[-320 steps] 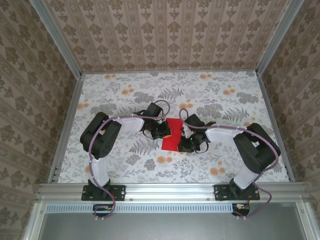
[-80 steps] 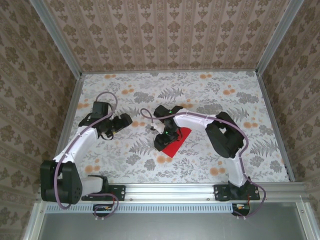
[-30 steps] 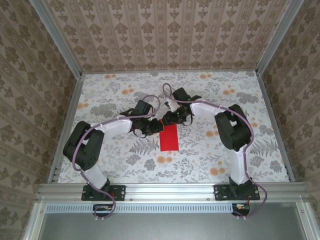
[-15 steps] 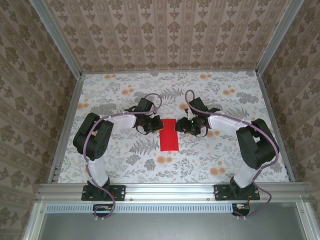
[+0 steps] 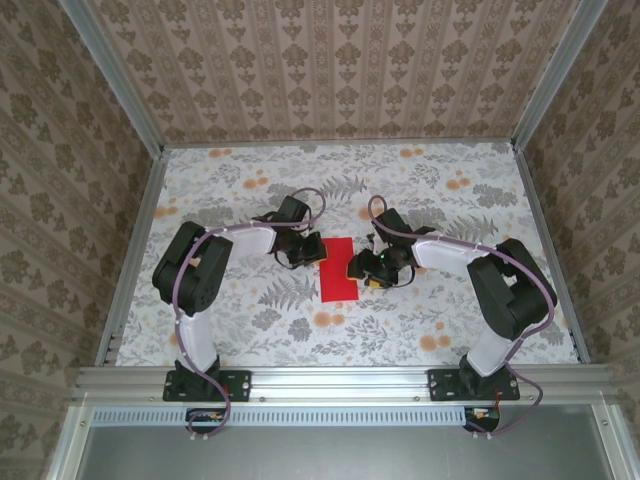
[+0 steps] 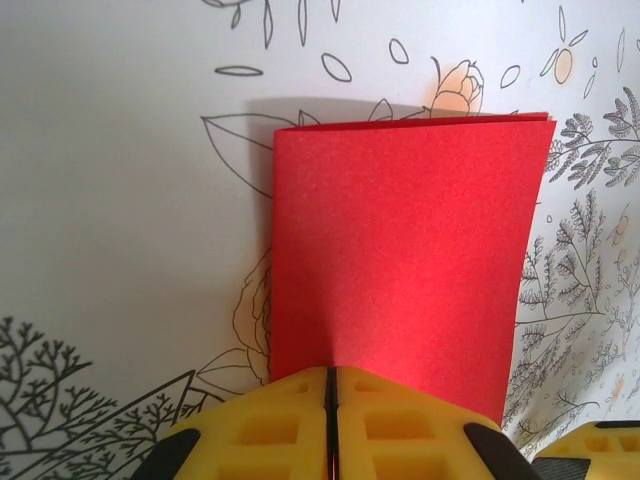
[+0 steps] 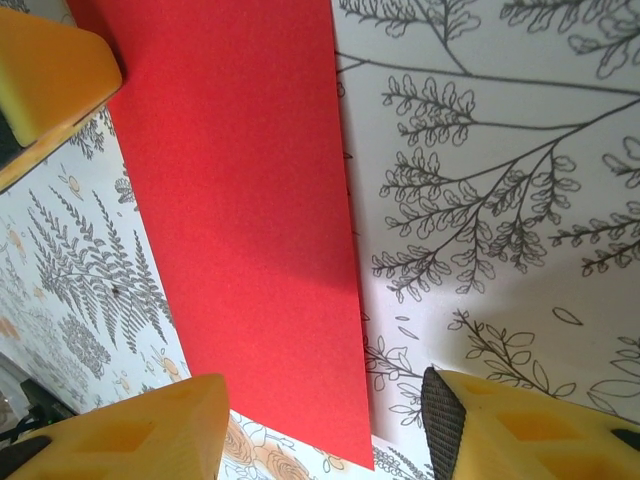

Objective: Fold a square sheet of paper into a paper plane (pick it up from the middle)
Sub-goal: Third fold the triangle at the center of the table.

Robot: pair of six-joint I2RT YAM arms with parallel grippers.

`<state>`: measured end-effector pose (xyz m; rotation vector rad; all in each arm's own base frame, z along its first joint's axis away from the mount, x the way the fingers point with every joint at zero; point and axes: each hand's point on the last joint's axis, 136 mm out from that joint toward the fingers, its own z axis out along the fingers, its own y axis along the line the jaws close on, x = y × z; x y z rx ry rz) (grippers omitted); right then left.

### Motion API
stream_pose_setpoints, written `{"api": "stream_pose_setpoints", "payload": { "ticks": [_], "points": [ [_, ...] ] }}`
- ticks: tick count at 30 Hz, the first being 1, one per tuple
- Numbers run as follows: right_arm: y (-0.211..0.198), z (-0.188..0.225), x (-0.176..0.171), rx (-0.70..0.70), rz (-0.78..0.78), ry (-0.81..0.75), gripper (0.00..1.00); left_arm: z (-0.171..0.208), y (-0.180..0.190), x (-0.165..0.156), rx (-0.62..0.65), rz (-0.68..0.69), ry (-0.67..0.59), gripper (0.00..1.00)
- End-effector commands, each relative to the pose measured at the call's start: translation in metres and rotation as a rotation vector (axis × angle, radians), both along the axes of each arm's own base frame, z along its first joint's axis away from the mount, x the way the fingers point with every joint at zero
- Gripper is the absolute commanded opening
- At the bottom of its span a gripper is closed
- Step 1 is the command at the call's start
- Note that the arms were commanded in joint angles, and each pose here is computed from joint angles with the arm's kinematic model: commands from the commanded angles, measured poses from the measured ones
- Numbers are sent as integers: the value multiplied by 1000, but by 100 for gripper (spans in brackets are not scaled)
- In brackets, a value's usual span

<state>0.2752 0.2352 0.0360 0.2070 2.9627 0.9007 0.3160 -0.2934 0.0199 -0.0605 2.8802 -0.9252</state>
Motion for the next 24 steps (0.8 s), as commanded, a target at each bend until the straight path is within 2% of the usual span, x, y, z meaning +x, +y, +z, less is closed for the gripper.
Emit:
{"api": "stream_pose_setpoints", "payload": {
  "ticks": [1, 14, 24],
  "points": [
    [5, -1, -18, 21, 10, 66, 55, -29, 18, -10, 110, 38, 79, 9],
    [17, -7, -37, 73, 40, 114, 52, -34, 19, -12, 117, 49, 100, 8],
    [27, -5, -38, 155, 26, 107, 50, -36, 20, -13, 121, 56, 109, 8]
  ]
}}
